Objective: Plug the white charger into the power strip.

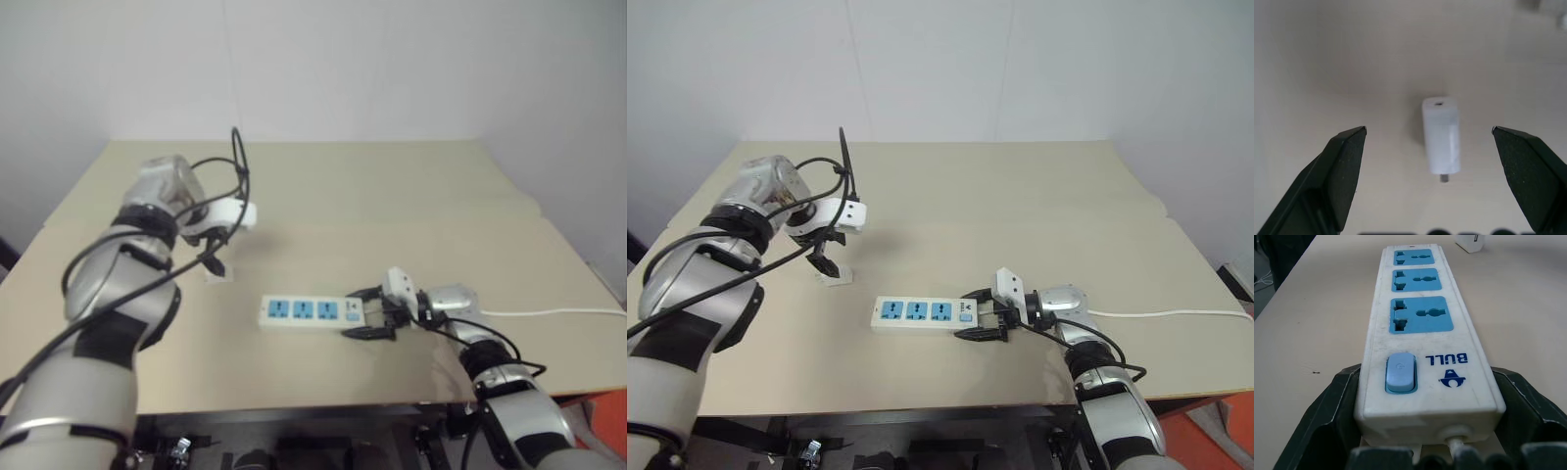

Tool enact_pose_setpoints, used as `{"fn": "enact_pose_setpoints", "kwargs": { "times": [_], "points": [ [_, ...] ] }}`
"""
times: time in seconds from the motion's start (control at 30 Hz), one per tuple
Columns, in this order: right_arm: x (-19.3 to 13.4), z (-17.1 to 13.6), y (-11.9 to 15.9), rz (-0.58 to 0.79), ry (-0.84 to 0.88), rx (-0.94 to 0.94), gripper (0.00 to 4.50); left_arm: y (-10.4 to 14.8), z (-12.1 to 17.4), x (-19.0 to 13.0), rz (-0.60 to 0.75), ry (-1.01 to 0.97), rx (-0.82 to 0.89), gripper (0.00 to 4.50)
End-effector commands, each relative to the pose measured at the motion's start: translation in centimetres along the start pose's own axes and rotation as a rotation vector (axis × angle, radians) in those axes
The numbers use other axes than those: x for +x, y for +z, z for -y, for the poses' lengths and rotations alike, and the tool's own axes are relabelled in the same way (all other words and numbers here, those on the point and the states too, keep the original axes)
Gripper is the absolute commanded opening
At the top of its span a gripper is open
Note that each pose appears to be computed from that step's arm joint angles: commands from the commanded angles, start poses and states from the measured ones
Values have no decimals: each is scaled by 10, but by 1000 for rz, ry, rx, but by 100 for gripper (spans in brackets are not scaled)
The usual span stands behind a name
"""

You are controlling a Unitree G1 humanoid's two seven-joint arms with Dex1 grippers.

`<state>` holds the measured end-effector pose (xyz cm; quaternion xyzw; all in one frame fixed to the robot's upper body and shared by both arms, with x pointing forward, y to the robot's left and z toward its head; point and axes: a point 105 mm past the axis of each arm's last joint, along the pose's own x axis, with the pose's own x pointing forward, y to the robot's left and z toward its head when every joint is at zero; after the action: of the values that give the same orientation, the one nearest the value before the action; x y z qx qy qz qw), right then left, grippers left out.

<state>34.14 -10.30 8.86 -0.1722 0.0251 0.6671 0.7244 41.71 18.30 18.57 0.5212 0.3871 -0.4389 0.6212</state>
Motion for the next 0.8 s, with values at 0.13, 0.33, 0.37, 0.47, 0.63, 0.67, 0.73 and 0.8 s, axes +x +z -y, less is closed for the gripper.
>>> {"fn": "enact_pose_setpoints", "kwargs": {
  "times": [0.13, 0.33, 0.37, 0.47, 0.63, 0.67, 0.73, 0.8],
  "points": [
    [2, -4, -14, -76, -8, 19, 342, 5, 3, 5, -36, -31, 34, 450],
    [5, -3, -16, -88, -30, 19, 342, -3, 5, 16, -104, -21, 74, 450],
    [5, -3, -16, -87, -29, 19, 342, -3, 6, 18, -105, -26, 74, 450],
    [7, -3, -16, -89, -28, 19, 342, -3, 6, 24, -113, -14, 89, 450],
    [7, -4, -16, -94, -30, 21, 342, 0, 11, 31, -82, -33, 67, 450],
    [7, -4, -17, -94, -30, 21, 342, 1, 11, 32, -83, -33, 68, 450],
    [6, -4, -17, -100, -29, 22, 342, 1, 11, 33, -88, -35, 74, 450],
    [5, -5, -19, -110, -29, 22, 342, 3, 12, 33, -74, -46, 65, 450]
  ]
}}
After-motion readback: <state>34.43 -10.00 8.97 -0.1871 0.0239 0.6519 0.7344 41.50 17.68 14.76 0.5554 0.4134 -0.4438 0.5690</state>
